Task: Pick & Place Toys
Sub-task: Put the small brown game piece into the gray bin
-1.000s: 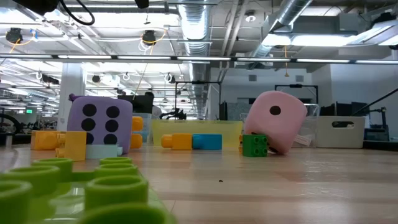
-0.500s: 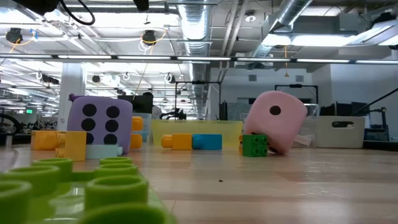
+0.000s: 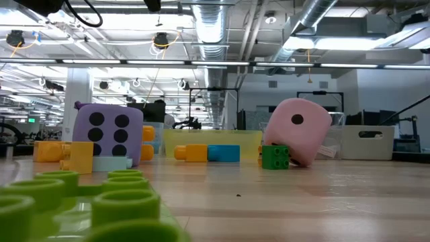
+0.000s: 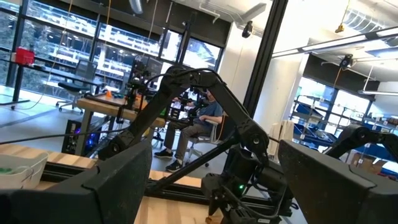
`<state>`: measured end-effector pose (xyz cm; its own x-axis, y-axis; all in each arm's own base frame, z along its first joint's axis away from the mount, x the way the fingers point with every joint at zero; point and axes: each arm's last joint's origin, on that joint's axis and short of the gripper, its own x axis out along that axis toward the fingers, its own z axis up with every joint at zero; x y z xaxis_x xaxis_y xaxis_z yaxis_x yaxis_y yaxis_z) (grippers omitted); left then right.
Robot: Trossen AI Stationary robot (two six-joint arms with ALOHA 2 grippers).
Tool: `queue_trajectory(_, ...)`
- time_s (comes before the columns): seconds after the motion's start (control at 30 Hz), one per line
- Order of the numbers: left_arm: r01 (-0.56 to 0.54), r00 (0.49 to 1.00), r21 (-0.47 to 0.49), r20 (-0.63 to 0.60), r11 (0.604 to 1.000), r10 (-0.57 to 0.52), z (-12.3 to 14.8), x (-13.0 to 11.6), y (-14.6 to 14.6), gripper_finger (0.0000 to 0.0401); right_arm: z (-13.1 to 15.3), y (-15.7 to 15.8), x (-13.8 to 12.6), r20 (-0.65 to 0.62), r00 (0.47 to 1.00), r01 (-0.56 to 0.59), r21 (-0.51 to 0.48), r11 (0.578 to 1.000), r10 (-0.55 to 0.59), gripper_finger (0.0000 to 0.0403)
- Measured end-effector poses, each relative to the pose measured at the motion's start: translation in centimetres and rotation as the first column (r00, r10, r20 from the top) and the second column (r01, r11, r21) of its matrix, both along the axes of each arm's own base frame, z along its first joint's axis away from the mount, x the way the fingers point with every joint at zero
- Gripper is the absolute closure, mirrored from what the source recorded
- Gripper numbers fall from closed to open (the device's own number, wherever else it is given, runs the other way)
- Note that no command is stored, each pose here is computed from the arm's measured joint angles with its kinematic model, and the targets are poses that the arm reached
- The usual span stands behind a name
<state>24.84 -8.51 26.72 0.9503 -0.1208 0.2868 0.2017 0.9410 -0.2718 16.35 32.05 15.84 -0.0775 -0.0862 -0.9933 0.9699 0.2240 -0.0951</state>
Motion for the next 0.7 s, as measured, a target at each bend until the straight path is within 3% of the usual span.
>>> queue_trajectory(0.23, 0.0, 1.0, 0.0, 0.0, 1.0, 0.0, 0.0, 0.0, 0.0, 0.006, -0.03, 0.39, 0.08, 0.014, 0.996, -0.086, 0.04, 0.995, 0.086, 0.013)
queue_trajectory(0.7, 0.001, 1.0, 0.0, 0.0, 1.0, -0.001, -0.01, 0.0, 0.0, 0.006, -0.02, 0.38, 0.05, 0.014, 0.998, -0.057, 0.037, 0.998, 0.056, 0.0131)
